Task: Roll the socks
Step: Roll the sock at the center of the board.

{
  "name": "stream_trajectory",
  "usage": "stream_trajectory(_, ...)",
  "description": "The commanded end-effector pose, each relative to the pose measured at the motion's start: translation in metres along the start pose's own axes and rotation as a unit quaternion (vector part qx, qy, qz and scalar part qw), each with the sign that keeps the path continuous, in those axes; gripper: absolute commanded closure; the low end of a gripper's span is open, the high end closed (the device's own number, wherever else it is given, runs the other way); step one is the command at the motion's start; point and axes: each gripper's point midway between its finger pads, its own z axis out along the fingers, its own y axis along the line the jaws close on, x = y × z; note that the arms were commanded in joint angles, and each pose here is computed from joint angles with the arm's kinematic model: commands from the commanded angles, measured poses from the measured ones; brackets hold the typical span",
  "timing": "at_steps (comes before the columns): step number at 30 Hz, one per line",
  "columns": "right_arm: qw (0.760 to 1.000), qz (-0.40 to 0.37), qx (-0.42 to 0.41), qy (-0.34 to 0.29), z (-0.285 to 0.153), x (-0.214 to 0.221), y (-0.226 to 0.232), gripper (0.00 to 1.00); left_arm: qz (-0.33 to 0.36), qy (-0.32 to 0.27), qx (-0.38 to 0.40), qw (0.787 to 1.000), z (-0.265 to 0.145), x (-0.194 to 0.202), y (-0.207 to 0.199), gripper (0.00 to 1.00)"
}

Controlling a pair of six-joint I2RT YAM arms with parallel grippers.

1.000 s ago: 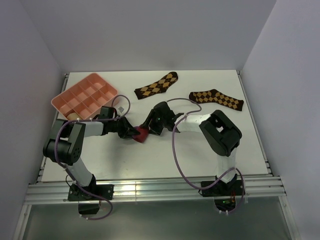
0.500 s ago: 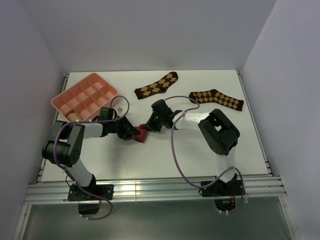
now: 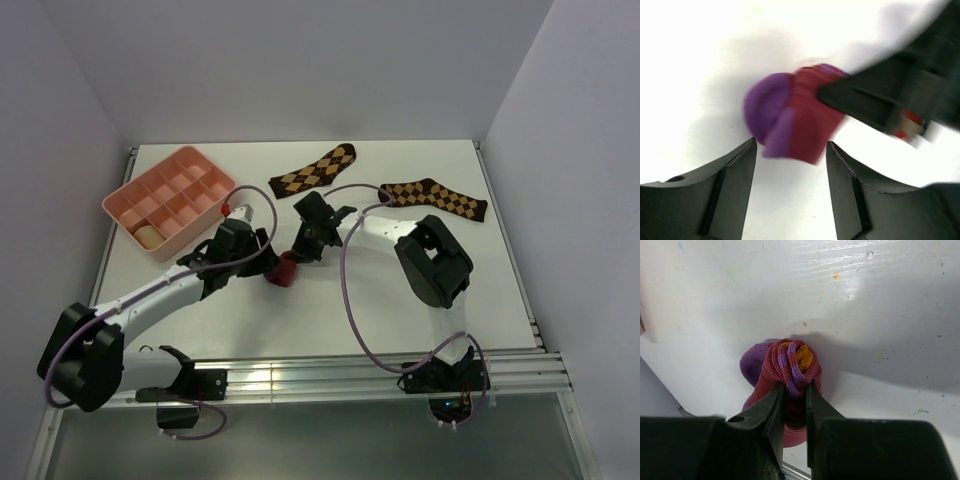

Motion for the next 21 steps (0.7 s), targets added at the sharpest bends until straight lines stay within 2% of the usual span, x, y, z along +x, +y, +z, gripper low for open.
stream_trajectory(1, 0.995, -0.011, 0.096, 0.019, 0.001, 0.010, -0.041, 1.00, 0.081, -0.111, -0.047, 0.989, -0.020, -0.031, -0.007, 0.37)
stream_trajectory(6, 0.993, -0.012, 0.112, 0.030, 0.000, 0.010, -0.043, 1.00, 0.167, -0.130, -0.034, 0.977, -0.021, -0.015, -0.038, 0.34)
stream_trajectory(8, 0.993, -0.014, 0.115, 0.035, 0.000, 0.011, -0.043, 1.00, 0.188, -0.151, -0.055, 0.969, -0.018, -0.016, -0.041, 0.33)
stream_trajectory(14, 0.991, -0.014, 0.122, 0.052, 0.002, 0.018, -0.048, 1.00, 0.283, -0.168, -0.080, 0.941, 0.000, 0.013, -0.064, 0.32)
stream_trajectory(21, 0.991, -0.017, 0.114, 0.063, 0.002, 0.023, -0.047, 1.00, 0.324, -0.171, -0.118, 0.923, 0.024, 0.027, -0.059, 0.31)
